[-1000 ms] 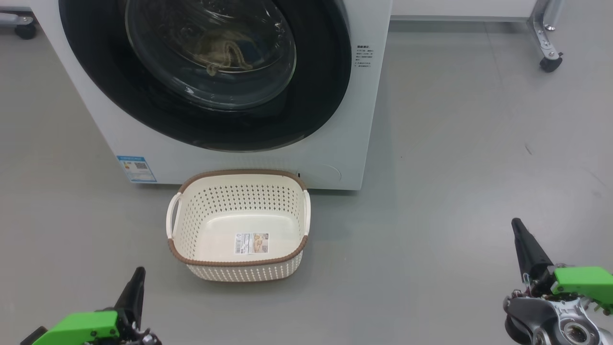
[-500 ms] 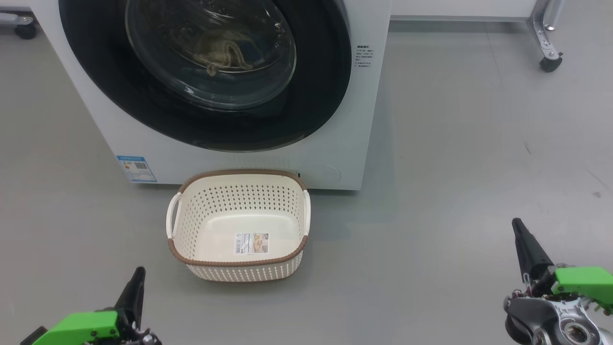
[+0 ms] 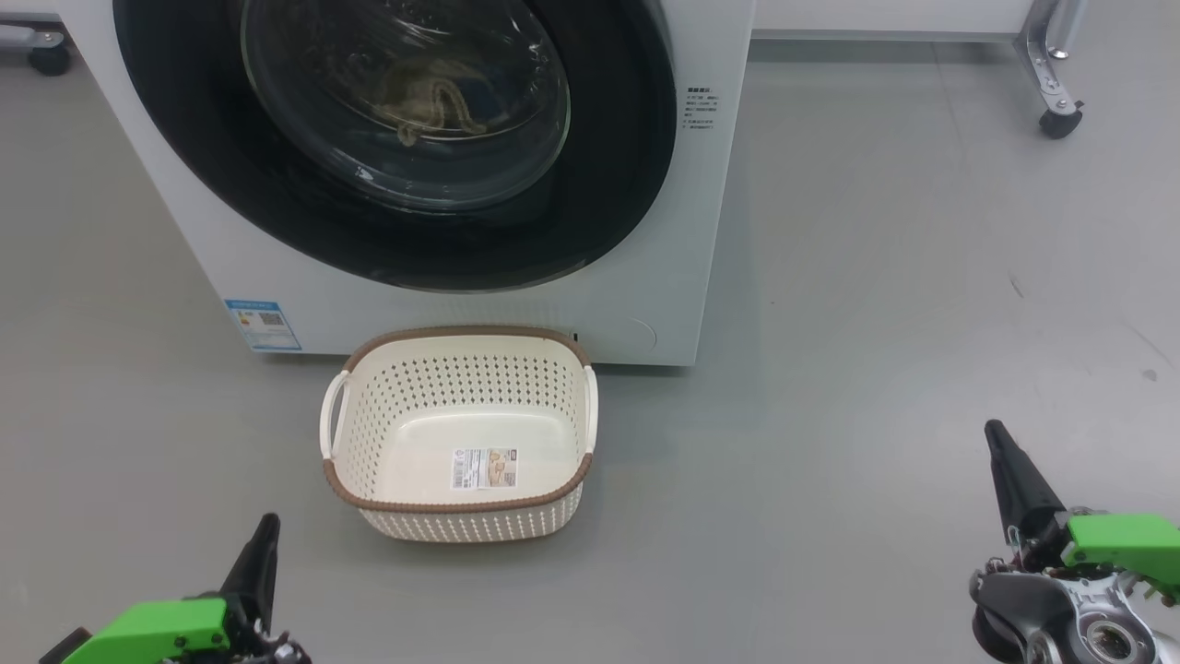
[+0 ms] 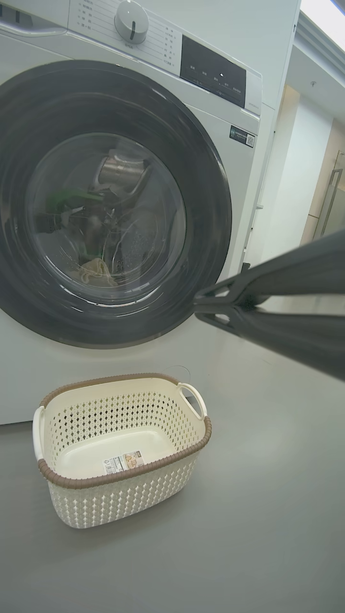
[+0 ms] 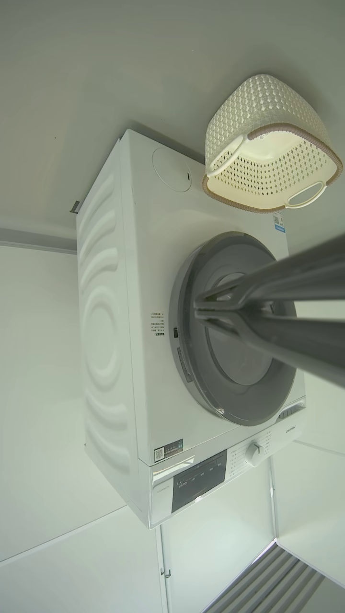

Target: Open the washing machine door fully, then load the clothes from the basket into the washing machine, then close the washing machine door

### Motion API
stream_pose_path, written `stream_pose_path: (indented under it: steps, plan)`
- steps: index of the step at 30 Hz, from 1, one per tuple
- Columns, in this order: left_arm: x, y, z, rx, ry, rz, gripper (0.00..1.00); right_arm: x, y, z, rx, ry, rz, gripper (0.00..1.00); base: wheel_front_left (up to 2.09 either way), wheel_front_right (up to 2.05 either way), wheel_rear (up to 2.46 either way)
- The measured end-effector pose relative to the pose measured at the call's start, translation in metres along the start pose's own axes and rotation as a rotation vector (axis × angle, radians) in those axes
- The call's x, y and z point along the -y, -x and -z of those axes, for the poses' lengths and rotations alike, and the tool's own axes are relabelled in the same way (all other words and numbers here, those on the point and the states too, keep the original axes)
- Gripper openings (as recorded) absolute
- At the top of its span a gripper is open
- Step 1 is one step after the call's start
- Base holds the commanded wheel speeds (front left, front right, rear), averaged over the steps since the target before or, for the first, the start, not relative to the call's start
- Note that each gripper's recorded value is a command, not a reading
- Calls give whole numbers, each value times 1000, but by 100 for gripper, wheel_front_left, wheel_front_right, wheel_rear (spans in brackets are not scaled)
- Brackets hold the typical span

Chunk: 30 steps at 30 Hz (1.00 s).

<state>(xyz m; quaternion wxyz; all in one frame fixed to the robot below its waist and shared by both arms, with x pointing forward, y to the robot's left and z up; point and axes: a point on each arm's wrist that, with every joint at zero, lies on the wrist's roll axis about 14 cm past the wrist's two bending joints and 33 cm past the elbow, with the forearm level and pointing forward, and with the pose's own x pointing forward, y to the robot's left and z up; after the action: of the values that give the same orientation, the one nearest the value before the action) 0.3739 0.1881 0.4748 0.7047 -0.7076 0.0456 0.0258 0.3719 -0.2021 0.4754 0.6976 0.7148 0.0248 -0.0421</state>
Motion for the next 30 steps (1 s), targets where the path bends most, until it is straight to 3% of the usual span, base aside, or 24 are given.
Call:
stream_pose_path:
  steps: [30]
  plan:
    - [0, 0, 0, 0, 0, 0, 0, 0, 0, 0, 1, 0, 0, 0, 0, 0, 0]
